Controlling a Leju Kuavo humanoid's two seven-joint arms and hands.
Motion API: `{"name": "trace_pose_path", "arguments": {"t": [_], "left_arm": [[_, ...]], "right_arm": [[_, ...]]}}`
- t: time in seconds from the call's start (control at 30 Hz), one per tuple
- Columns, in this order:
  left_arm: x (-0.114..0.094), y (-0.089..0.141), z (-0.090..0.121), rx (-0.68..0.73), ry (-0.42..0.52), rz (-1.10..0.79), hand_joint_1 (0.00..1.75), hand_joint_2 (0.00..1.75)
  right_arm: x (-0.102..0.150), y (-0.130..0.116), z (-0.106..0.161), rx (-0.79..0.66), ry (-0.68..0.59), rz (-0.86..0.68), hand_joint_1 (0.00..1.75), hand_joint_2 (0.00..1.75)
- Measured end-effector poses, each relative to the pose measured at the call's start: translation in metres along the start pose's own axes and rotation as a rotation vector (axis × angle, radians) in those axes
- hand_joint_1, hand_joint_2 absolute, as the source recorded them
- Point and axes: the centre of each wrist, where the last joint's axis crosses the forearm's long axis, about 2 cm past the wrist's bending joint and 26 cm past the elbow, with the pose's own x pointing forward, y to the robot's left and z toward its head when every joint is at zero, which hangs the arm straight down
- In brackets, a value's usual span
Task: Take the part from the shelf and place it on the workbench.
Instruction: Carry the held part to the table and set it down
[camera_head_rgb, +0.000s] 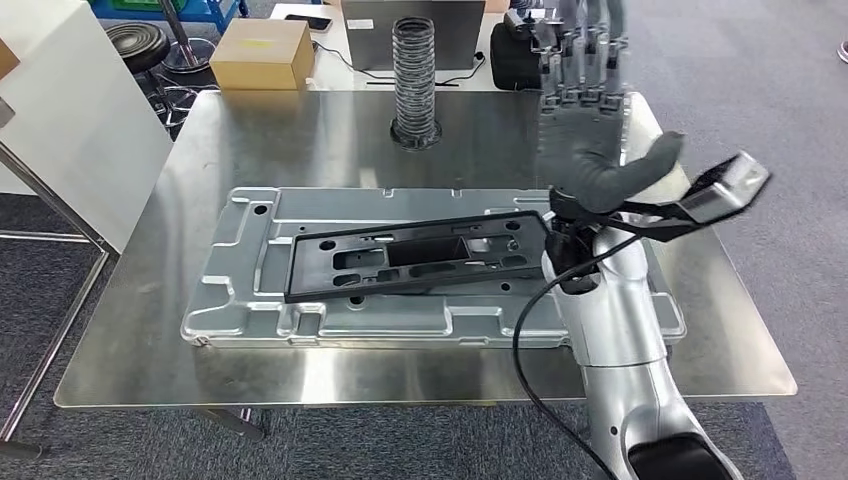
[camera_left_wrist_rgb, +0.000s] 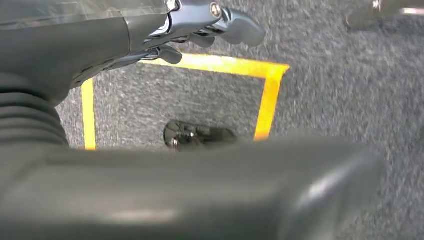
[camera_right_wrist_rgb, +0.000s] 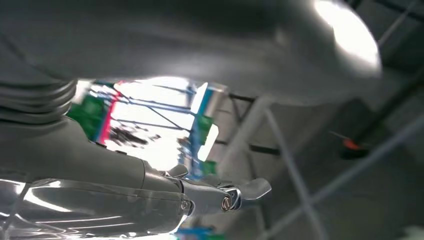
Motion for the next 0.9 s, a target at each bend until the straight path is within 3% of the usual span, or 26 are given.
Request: {"name": "trace_pose_path", "arguments": {"t": [0.13,0.37,0.6,0.77,0.9], "left_arm": [[0.002,-0.001,-0.001,0.006,-0.007,0.016,0.00,0.00],[0.000,-0.001,0.000,0.019,-0.018,0.044,0.00,0.00],[-0.003,0.001,0.002,0.041,-0.026,0.060,0.00,0.00],[-0.003,0.001,0.002,0.053,-0.025,0.078,0.00,0.00],[-0.001,0.001,0.001,0.055,-0.025,0.094,0.00,0.00]], "right_arm": [[0.026,-0.007,0.004,-0.049,-0.121,0.132,0.00,0.00],[0.095,-0.005,0.058,-0.404,-0.290,0.731,0.00,0.00],[0.132,-0.011,0.155,-0.650,-0.104,0.953,0.00,0.00],[0.151,-0.012,0.208,-0.679,0.063,1.081,0.00,0.00],[0.164,-0.019,0.236,-0.687,0.156,1.162,0.00,0.00]]}}
